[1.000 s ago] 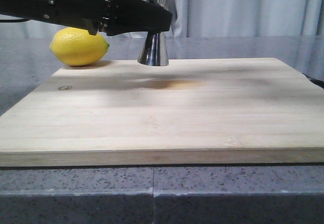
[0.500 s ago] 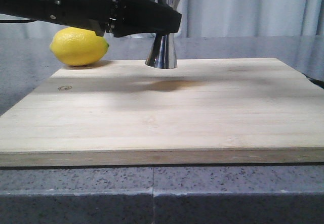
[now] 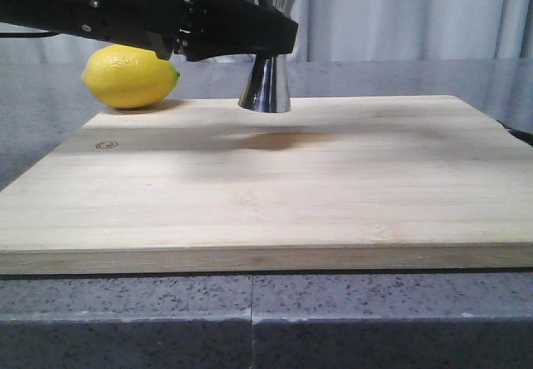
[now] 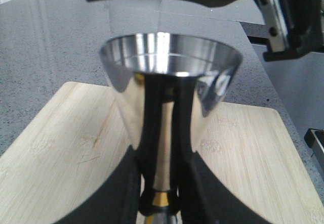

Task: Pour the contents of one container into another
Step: 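Tilt the beaker with the right gripper, pouring liquid into the jigger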

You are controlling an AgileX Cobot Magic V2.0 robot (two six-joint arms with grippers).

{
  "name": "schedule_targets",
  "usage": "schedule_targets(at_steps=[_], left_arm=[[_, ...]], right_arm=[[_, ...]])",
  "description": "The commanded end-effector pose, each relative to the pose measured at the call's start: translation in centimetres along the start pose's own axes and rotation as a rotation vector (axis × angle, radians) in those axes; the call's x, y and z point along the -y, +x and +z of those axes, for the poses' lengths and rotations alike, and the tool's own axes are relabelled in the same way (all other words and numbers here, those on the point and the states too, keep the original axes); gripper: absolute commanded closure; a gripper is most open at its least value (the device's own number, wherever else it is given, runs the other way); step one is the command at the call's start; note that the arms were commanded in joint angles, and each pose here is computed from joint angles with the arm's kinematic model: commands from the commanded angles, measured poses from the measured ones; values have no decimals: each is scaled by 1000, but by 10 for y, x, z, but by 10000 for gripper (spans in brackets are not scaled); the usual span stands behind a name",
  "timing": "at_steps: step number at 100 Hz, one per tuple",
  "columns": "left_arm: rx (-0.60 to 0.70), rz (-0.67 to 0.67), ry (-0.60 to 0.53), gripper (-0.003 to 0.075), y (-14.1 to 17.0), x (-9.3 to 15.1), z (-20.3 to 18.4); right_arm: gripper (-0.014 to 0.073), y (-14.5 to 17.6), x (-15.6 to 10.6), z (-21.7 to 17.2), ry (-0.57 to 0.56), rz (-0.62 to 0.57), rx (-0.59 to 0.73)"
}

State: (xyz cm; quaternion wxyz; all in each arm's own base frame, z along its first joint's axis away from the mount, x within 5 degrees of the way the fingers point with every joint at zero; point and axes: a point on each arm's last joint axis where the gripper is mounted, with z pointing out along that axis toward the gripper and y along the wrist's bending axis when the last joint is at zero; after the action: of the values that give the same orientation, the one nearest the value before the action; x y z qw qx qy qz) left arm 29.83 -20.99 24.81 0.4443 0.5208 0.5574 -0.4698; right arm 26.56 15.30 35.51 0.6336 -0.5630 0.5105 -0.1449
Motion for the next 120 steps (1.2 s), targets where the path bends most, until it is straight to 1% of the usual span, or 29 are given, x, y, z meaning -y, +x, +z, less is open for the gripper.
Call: schedule_targets(at_steps=[1, 71, 120], left_arm=[[140, 47, 62, 739, -36, 13, -5], [138, 46, 57, 739, -36, 12, -6], [138, 46, 56, 739, -35, 12, -6]], right_arm=[[390, -14, 18, -9, 62, -22, 64], [390, -14, 18, -9, 60, -36, 66], [390, -17, 23, -15, 78, -41, 71]])
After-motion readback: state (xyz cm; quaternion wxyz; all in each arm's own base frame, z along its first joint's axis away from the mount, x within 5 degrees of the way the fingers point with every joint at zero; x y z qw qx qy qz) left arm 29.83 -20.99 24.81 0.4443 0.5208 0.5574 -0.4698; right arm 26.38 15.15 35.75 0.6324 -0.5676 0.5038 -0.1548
